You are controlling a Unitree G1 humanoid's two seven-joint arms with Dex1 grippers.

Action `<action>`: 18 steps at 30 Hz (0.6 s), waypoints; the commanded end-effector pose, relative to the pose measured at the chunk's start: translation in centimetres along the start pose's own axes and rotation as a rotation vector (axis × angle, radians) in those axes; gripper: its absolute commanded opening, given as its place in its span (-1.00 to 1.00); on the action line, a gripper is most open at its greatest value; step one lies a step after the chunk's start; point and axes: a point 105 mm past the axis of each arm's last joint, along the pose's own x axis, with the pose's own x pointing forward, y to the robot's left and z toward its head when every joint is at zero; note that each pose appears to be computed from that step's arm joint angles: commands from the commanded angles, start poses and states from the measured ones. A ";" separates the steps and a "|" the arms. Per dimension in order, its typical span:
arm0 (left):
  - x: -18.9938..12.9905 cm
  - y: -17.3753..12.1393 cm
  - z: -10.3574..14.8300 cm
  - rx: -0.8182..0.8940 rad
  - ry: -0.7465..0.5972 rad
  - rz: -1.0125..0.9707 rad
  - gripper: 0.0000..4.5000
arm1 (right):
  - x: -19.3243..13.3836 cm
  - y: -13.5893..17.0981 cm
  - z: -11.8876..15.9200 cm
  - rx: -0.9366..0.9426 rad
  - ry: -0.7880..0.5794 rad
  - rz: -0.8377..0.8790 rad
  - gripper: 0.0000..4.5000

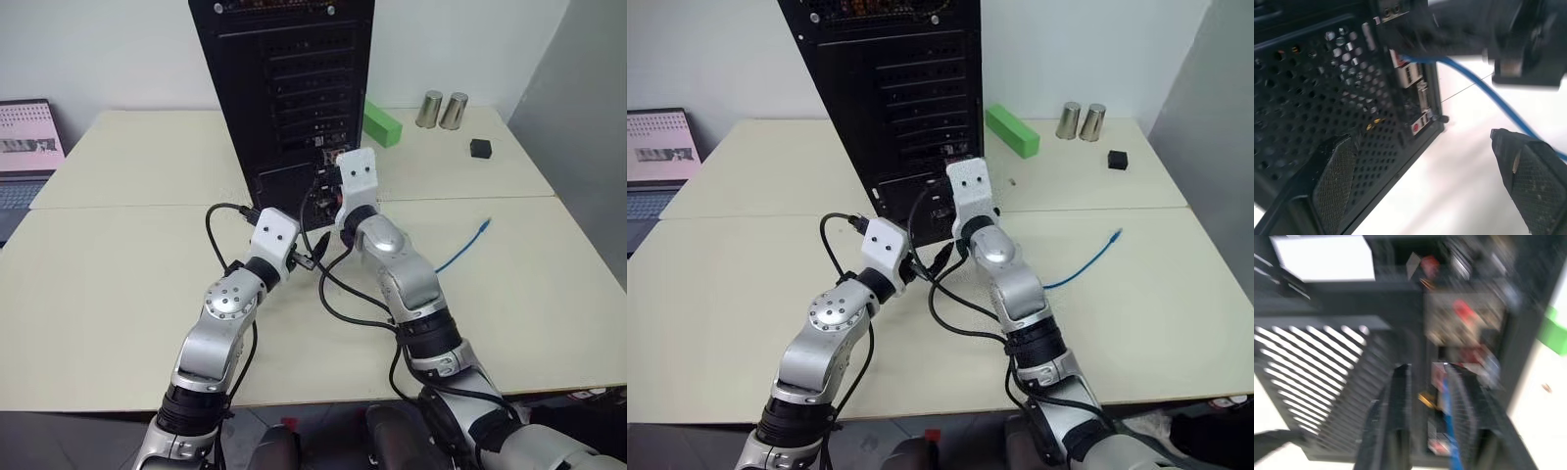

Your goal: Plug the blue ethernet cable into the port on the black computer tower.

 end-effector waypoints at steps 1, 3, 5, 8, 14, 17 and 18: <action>-0.2 0.9 0.9 0.032 -0.035 0.038 1.00 | -1.5 -0.8 0.8 -0.005 -0.041 0.004 0.03; -0.3 1.3 0.9 0.038 -0.029 0.051 1.00 | -2.4 -1.2 0.4 -0.005 -0.027 0.006 0.23; -0.5 1.7 0.9 0.045 -0.023 0.059 1.00 | -3.9 -1.6 0.2 -0.022 -0.017 0.020 0.40; -0.7 2.1 0.7 0.038 -0.011 0.059 1.00 | -5.3 -2.6 0.5 -0.054 -0.017 0.033 0.71; -1.7 3.7 0.8 0.036 0.024 0.003 1.00 | -8.7 -6.2 1.9 -0.120 -0.013 0.086 0.96; -2.1 4.2 1.2 0.055 0.029 -0.053 1.00 | -10.3 -7.5 1.7 -0.156 0.021 0.163 0.96; -2.3 4.5 1.6 0.059 0.024 -0.078 1.00 | -10.9 -8.2 1.9 -0.166 0.031 0.182 0.96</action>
